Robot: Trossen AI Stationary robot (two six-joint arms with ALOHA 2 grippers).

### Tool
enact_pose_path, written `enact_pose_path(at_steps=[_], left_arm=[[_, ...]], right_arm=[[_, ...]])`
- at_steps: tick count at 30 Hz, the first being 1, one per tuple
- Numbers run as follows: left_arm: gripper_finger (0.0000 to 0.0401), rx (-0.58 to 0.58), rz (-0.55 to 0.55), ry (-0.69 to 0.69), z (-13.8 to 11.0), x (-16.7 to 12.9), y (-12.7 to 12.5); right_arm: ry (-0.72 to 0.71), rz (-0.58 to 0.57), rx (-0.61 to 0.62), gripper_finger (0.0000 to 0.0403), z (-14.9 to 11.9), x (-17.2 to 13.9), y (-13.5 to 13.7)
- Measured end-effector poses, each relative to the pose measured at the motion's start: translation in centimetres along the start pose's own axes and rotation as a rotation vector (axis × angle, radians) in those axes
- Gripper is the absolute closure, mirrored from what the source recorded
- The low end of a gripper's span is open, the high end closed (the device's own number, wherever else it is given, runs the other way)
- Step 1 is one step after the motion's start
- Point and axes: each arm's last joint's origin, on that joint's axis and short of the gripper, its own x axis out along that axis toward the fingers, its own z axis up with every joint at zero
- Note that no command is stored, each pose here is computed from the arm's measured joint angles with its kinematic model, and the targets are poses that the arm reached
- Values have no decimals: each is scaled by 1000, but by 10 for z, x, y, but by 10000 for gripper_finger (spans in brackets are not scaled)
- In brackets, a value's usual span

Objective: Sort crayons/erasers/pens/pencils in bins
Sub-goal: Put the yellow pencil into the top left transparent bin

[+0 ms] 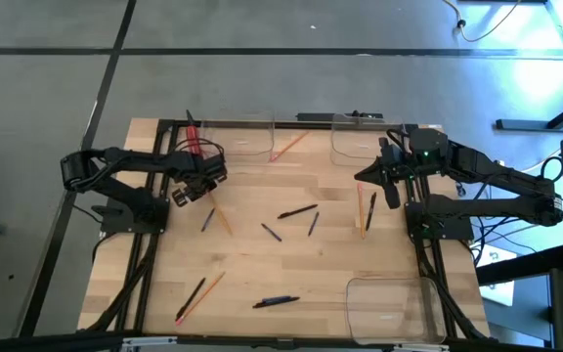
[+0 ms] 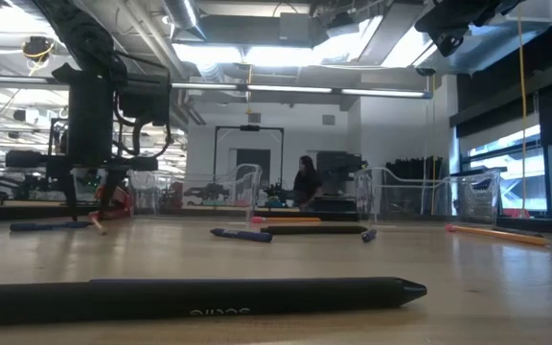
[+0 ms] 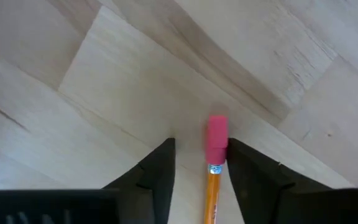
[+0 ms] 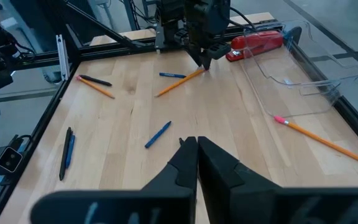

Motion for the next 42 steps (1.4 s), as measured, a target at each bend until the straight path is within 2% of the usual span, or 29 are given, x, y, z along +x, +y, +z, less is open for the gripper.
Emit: enact_pose_path(at_steps=[17,31,42], left_arm=[[388,46,-12,-13,0,0,-1],[394,109,-37,-50,-10,-2,0],[395,204,-198,-55,-14,-14,-7]], right_arm=[[0,0,0,388,0,0,0],[0,0,0,388,0,0,0],[-1,0,0,388,0,0,0]])
